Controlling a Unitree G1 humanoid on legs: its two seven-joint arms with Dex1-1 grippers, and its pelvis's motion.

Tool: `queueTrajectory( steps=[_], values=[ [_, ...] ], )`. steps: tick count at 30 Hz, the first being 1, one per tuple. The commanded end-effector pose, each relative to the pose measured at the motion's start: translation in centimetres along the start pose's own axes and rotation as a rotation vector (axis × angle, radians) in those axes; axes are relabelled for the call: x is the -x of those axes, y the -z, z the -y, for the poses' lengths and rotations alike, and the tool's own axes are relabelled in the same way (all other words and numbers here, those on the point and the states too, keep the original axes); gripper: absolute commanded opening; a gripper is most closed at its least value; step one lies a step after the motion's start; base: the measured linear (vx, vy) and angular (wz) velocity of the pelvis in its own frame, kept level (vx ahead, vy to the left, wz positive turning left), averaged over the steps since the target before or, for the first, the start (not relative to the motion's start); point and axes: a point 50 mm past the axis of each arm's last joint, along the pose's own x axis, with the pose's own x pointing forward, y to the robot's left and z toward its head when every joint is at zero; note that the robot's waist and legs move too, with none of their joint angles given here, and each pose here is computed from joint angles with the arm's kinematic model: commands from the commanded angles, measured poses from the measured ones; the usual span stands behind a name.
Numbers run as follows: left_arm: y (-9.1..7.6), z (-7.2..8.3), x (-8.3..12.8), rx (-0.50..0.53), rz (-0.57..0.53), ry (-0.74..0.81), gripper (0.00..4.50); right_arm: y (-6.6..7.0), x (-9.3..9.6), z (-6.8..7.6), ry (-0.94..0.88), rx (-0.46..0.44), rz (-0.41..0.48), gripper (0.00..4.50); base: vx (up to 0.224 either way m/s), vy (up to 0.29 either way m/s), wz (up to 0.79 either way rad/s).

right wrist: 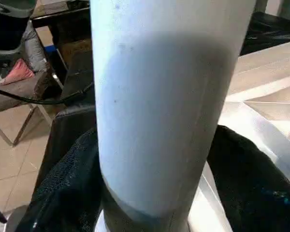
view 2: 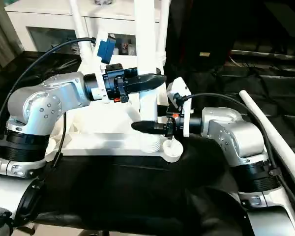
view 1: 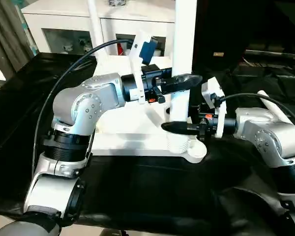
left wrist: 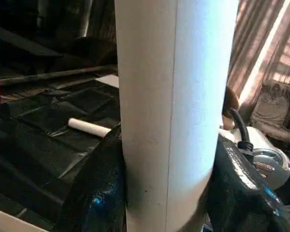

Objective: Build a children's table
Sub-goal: Pick table leg

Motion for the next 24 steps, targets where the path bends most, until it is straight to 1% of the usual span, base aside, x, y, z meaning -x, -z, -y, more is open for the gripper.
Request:
queueTrajectory(
  steps=[1,16,18,20,21,24],
  values=[
    [-0.10,0.65,-0.11,-0.016,-0.013,0.035,1.84,-0.21,0.08,-0.22,-0.020,0.005,-0.002,3.19,0.000,0.000,0.00],
    [0.19,0.64,-0.27,-0.020,-0.031,0.047,1.84,0.07,0.11,-0.45,-0.022,-0.007,-0.006,3.19,0.000,0.000,0.00],
    [0.20,0.58,-0.25,-0.021,-0.033,0.047,1.84,0.12,0.13,-0.44,-0.020,-0.011,-0.005,2.90,0.000,0.000,0.00],
    [0.19,0.57,-0.25,-0.021,-0.033,0.048,1.84,0.19,0.18,-0.46,-0.020,-0.014,-0.006,2.80,0.000,0.000,0.00],
    [0.17,0.54,-0.26,-0.022,-0.033,0.048,1.84,0.25,0.21,-0.47,-0.021,-0.017,-0.007,2.57,0.000,0.000,0.00],
    [0.08,0.47,-0.29,-0.024,-0.030,0.047,1.83,0.32,0.21,-0.50,-0.024,-0.023,-0.008,2.46,0.000,0.000,0.00]
  ],
)
